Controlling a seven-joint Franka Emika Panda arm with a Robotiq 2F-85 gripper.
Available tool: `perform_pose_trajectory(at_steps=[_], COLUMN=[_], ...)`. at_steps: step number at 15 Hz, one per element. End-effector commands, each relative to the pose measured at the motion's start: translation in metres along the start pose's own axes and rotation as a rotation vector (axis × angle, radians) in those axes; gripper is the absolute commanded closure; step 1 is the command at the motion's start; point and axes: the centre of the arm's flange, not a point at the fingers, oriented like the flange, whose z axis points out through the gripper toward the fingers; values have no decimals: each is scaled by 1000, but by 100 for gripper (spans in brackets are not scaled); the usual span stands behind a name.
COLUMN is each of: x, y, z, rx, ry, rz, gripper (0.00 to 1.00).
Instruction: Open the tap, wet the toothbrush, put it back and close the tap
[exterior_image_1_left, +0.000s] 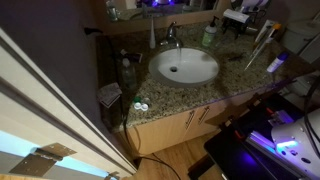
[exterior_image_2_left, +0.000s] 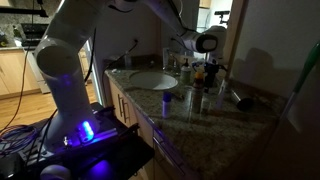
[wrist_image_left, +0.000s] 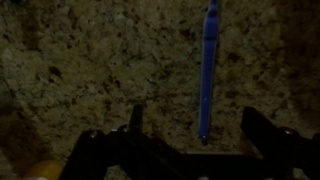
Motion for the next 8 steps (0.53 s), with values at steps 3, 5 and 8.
perform_pose_trajectory(at_steps=[3, 5, 8], x=[-1, -1, -1], y=[0, -2, -5], z=[0, 1, -1], rx=[2, 35, 61], ry=[-2, 6, 5], rz=[64, 100, 106], gripper=[0, 0, 0])
